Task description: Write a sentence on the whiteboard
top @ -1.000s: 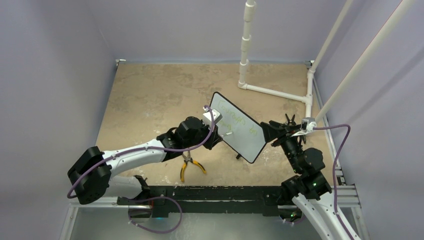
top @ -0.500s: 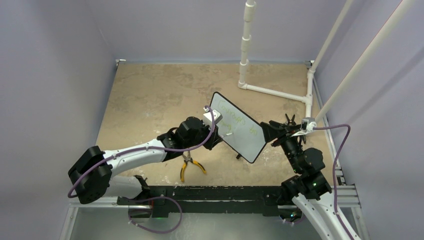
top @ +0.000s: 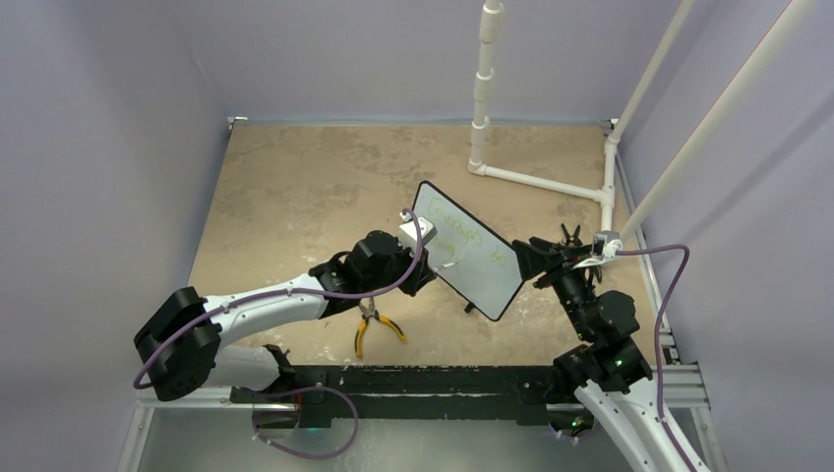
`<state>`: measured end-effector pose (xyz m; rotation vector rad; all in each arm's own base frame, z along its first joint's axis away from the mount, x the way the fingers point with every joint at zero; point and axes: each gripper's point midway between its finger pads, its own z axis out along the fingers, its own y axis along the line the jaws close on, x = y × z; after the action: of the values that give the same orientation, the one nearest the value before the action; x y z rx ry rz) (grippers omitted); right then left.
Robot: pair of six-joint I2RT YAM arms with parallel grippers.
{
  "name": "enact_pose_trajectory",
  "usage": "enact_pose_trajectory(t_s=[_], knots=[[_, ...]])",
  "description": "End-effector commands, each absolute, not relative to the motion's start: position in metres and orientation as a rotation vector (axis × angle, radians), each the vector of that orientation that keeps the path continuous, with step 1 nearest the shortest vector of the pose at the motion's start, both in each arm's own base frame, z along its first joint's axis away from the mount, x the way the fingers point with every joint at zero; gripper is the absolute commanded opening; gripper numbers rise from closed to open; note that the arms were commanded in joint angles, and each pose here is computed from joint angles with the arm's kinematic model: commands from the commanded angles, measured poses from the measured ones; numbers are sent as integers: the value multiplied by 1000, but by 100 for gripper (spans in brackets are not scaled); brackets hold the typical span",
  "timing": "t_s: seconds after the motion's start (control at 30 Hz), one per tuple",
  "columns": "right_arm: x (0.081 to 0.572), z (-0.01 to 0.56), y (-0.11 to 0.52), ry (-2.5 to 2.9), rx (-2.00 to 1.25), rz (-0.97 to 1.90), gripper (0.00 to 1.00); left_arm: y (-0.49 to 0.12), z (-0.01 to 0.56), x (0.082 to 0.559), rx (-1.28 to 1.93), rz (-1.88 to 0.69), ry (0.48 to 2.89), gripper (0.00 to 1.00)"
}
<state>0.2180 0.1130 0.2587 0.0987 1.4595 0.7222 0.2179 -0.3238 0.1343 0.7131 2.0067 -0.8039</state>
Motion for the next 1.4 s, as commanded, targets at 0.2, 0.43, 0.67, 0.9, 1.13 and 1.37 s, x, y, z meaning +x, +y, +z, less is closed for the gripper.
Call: enact_pose_trajectory(t_s=[0.2,0.43,0.67,0.9,1.13,1.37], knots=[[214,267,112,1424,86,729,53,-325,151,210,750,-852,1945,0],[214,267,113,1424,85,729,53,-328,164,207,767,-888,1890,0],[214,267,112,1422,86,728,53,-340,170,215,767,-904,1860,0],[214,267,112,1422,88,730,53,-345,168,219,767,-899,1861,0],[215,266,112,1425,87,727,53,-345,169,222,752,-886,1859,0],[215,266,112,1426,91,726,53,-343,154,220,768,-878,1899,0]])
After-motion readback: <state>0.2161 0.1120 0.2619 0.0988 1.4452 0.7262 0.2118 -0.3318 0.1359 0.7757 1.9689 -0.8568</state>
